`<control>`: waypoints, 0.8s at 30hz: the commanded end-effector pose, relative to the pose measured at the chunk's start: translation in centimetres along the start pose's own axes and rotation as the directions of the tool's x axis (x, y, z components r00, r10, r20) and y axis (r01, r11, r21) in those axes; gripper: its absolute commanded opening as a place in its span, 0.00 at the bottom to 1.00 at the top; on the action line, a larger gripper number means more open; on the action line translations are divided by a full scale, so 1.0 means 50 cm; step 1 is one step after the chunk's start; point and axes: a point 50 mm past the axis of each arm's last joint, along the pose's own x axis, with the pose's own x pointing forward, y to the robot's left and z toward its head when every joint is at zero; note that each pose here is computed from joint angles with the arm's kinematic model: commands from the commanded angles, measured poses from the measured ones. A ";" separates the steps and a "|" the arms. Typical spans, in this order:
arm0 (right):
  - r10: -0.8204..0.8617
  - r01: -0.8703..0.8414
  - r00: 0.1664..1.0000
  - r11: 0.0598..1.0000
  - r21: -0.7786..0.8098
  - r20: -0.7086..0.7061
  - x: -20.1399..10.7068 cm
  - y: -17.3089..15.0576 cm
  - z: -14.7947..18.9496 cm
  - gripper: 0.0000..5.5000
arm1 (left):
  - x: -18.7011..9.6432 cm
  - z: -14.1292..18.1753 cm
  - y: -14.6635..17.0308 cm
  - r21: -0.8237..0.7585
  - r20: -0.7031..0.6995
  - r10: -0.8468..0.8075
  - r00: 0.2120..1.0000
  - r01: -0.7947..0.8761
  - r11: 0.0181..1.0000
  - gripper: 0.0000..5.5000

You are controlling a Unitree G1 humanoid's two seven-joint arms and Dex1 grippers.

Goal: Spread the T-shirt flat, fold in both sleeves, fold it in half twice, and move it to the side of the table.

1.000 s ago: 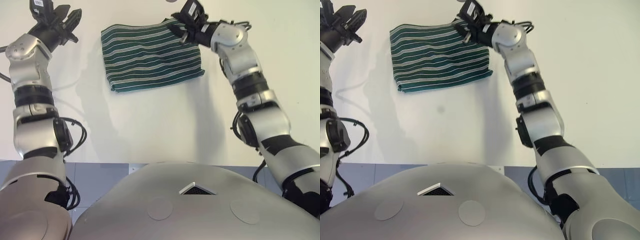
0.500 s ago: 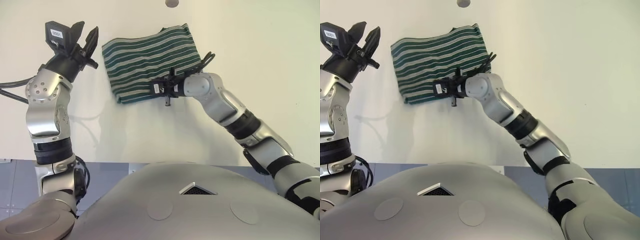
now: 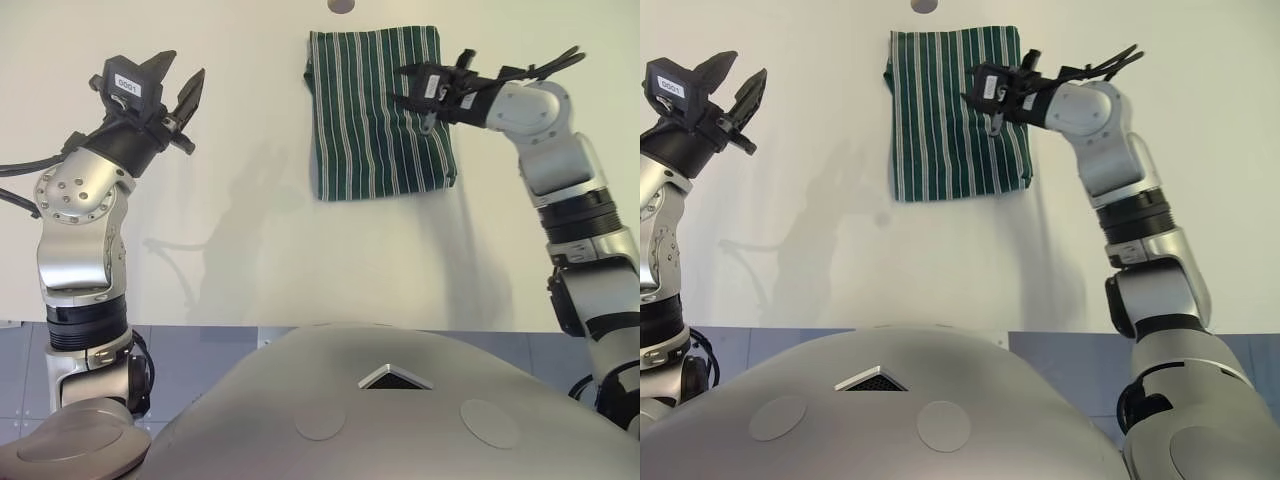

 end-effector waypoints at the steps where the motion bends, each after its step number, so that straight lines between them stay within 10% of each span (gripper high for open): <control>1: 0.214 -0.213 0.977 0.976 0.042 -0.020 0.064 0.135 -0.001 0.27 | 0.002 -0.018 -0.035 0.110 -0.062 -0.142 0.988 0.148 0.983 0.33; 7: 0.316 -0.337 0.940 0.921 0.194 0.132 0.070 0.182 0.063 0.27 | -0.037 -0.052 -0.089 0.284 -0.197 -0.370 0.908 0.414 0.865 0.33; 11: 0.173 -0.230 0.950 0.951 0.206 0.261 0.016 0.094 0.113 0.27 | -0.086 -0.046 -0.102 0.327 -0.262 -0.503 0.824 0.566 0.757 0.42; 19: 0.439 -0.441 0.897 0.878 -0.188 -0.057 -0.227 0.032 -0.031 0.50 | -0.106 -0.056 -0.160 0.560 -0.271 -0.600 0.753 0.630 0.538 0.68; 24: 0.516 -0.500 0.851 0.741 -0.447 -0.097 -0.226 0.094 -0.083 0.60 | -0.081 -0.070 -0.196 0.711 -0.246 -0.637 0.731 0.583 0.394 0.73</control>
